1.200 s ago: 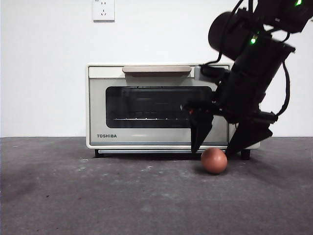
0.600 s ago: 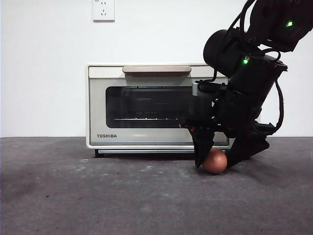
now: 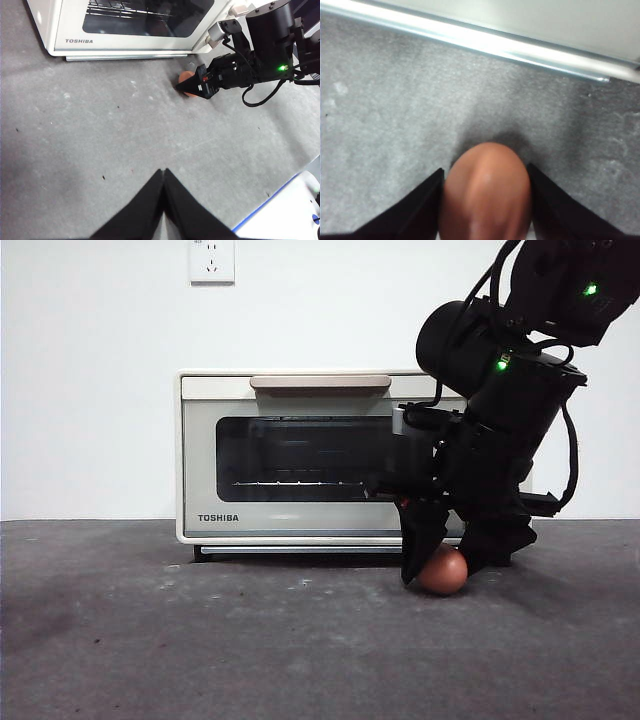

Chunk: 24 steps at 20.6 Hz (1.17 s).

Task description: Eggoven

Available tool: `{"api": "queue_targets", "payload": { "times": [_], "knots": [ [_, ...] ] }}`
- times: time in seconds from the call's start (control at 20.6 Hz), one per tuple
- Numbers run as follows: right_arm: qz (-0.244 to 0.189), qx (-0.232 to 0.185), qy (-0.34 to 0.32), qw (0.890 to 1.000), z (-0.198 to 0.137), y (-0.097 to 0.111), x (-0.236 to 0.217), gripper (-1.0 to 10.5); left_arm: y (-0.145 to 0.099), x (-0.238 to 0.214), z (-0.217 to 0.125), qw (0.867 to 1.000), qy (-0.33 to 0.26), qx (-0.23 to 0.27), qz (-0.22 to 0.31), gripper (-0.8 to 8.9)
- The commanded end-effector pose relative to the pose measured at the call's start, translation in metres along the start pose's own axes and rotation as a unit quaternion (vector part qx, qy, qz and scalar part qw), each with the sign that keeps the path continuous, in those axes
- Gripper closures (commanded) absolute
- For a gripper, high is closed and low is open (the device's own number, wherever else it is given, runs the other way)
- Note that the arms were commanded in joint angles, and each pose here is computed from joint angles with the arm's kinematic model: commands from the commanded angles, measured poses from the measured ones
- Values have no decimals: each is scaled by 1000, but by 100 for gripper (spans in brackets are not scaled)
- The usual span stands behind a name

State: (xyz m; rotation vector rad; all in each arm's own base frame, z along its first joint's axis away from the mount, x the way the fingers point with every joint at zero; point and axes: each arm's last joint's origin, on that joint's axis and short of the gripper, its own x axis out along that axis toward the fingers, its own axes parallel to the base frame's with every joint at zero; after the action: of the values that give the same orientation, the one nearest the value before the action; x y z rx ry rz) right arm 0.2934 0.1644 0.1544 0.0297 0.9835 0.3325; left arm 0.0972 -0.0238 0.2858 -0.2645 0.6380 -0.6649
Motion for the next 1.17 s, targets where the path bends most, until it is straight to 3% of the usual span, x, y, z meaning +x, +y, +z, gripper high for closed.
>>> {"api": "queue_targets", "payload": {
  "times": [0.05, 0.44, 0.68, 1.17],
  "knots": [
    [15, 1, -5, 1000, 5, 6, -11, 944, -1, 0, 8, 1000, -15, 10, -3, 806],
    [49, -37, -70, 996, 10, 16, -116, 944, 0, 38, 46, 996, -65, 29, -54, 806],
    [59, -54, -112, 990, -3, 11, -179, 944, -9, 83, 81, 994, -86, 62, -39, 806],
    [70, -64, -158, 983, -22, 3, -229, 944, -20, 153, 142, 991, -75, 102, -32, 806]
  ]
}}
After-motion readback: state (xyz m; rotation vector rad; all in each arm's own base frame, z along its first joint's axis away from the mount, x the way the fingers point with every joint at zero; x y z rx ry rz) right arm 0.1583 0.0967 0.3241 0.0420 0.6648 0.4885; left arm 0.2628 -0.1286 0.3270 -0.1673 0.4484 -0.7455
